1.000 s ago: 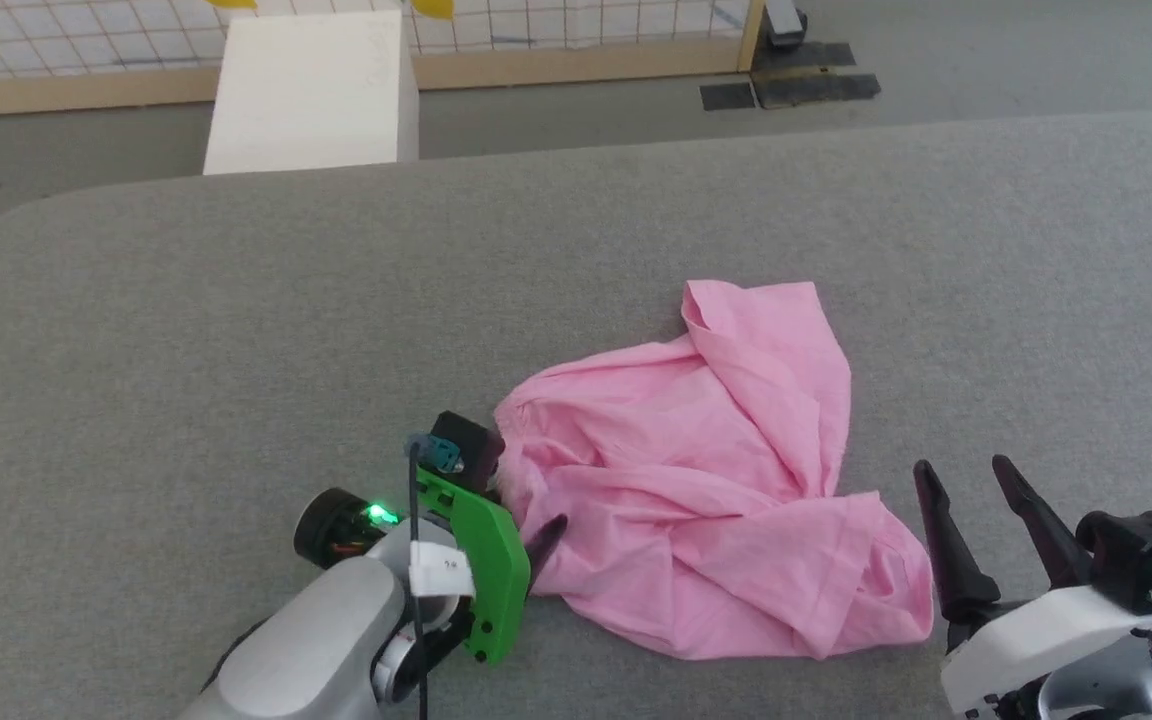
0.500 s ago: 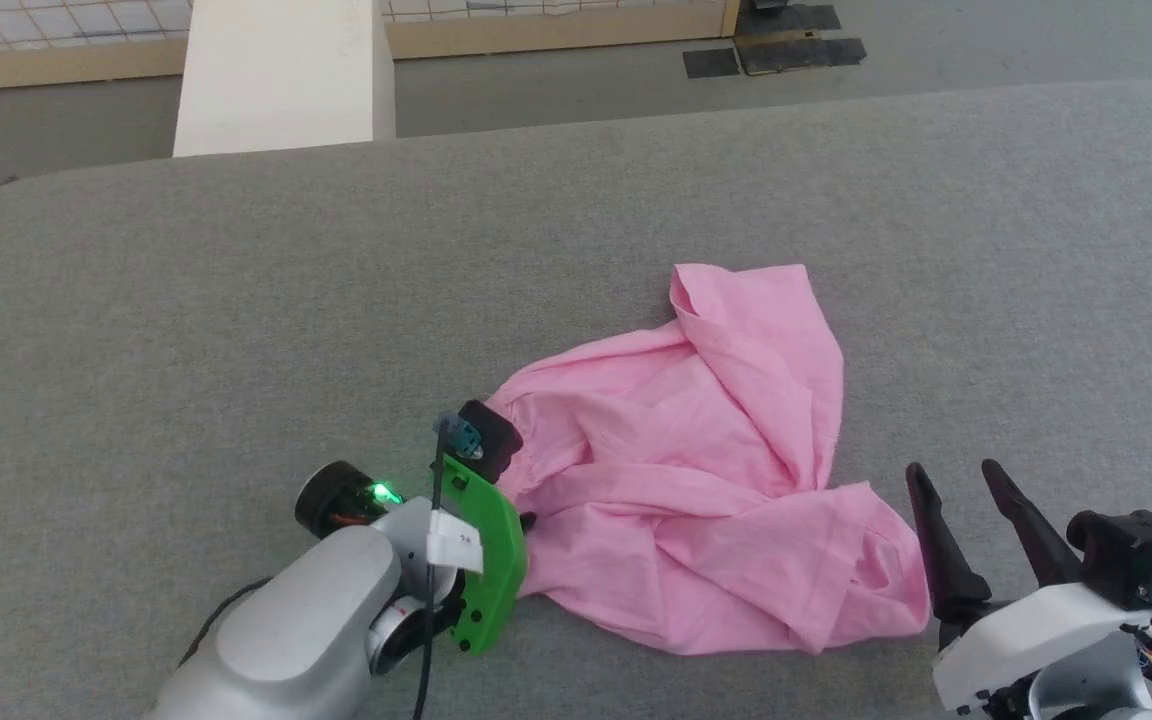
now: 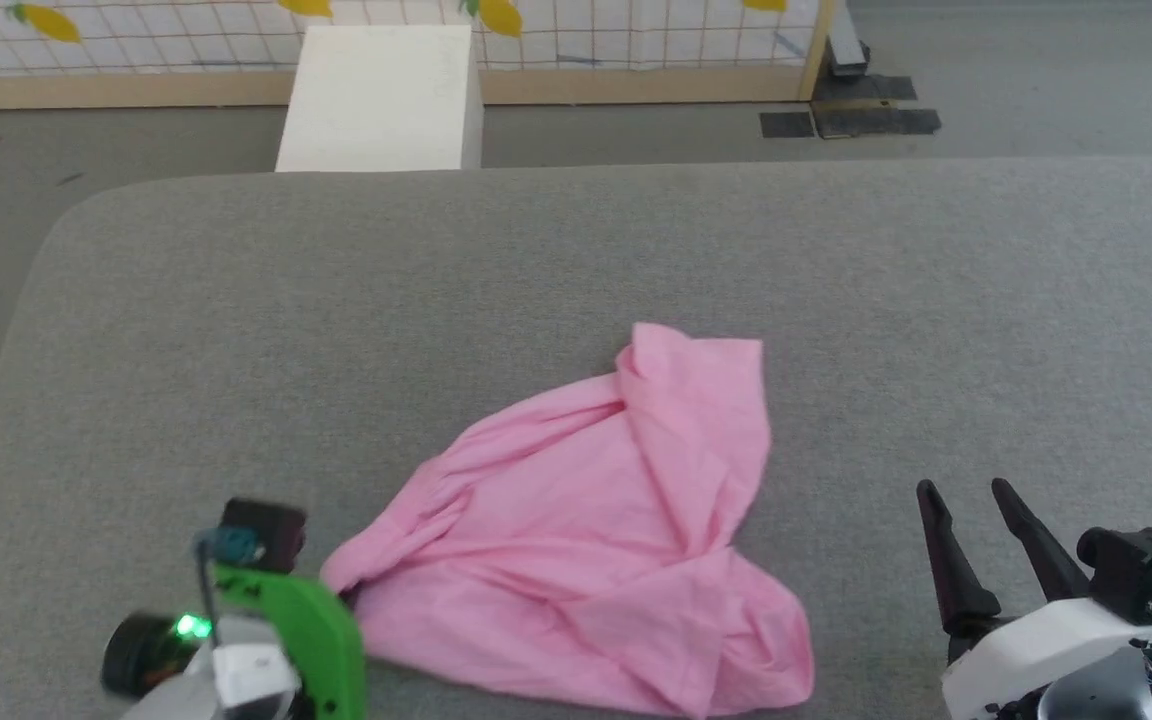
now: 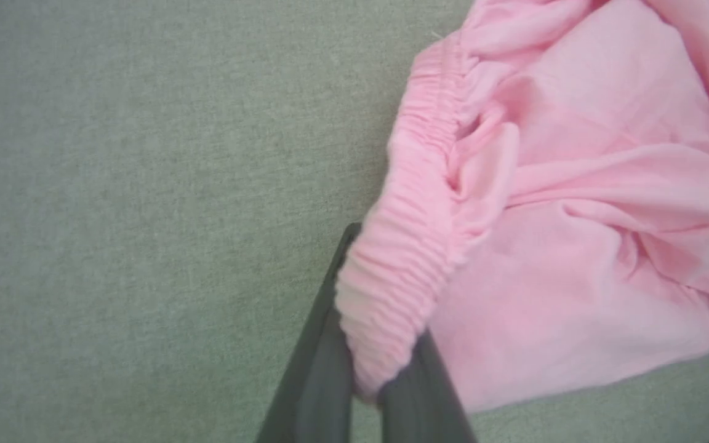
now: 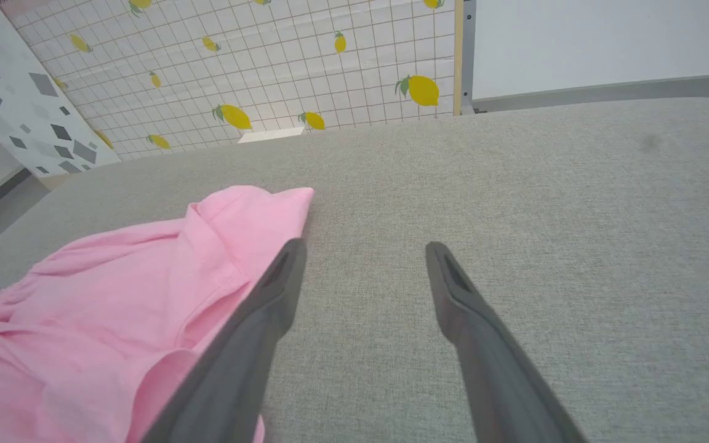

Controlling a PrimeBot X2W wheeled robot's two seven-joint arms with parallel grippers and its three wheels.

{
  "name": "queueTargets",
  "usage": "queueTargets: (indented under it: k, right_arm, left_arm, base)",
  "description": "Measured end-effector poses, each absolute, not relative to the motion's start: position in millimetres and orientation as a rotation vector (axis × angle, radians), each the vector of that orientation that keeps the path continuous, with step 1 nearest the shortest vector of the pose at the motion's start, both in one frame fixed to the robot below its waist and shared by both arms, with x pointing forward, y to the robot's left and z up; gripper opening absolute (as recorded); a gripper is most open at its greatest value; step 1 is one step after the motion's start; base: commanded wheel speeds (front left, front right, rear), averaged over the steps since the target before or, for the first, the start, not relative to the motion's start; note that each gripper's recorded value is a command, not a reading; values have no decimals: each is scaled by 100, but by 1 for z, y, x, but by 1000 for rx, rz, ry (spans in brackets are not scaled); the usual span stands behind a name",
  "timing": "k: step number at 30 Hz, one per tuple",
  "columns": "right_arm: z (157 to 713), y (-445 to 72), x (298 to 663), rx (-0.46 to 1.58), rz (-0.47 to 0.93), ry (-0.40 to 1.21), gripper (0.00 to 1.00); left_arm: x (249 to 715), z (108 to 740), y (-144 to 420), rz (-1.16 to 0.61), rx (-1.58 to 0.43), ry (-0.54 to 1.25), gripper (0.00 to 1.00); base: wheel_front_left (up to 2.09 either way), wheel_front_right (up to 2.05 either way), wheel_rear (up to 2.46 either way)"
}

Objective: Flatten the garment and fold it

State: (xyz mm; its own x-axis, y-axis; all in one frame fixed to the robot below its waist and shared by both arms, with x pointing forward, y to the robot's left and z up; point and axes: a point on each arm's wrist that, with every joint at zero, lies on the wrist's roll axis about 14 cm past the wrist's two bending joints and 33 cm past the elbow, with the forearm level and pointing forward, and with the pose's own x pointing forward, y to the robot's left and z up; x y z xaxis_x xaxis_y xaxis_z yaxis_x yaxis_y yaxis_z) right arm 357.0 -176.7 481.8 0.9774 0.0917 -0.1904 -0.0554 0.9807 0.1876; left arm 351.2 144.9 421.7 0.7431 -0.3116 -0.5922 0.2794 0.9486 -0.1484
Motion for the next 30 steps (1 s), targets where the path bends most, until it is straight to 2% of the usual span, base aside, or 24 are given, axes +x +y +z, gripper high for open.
queueTargets:
  k: [6,7,8,10,11,14,18,23,30]
  right_arm:
    - [489,-165,361,181,112,186,100]
    - [490,-165,361,180,115,183,100]
    - [490,-164,361,180,117,182,100]
    - [491,-163,360,179,121,184,100]
    - [493,-163,358,178,122,180,100]
    - [497,-164,355,177,121,171,100]
    - [500,-167,352,177,113,162,100]
    - [499,-168,350,178,108,164,100]
    - [490,-172,351,180,91,195,100]
  left_arm:
    - [305,396,171,-193,-173,764,0]
    - [302,395,171,-186,-189,769,41]
    - [301,394,170,-184,-195,765,100]
    - [307,401,170,-172,-212,715,100]
    - [320,421,173,-157,-226,603,100]
    - [335,446,176,-151,-234,486,100]
    - [350,472,173,-177,-220,395,100]
    - [369,480,160,-272,-146,419,100]
    - [386,443,137,-413,-61,623,100]
  base:
    - [0,0,0]
    - [0,0,0]
    - [0,0,0]
    - [0,0,0]
    - [0,0,0]
    - [0,0,0]
    - [0,0,0]
    - [0,0,0]
    - [0,0,0]
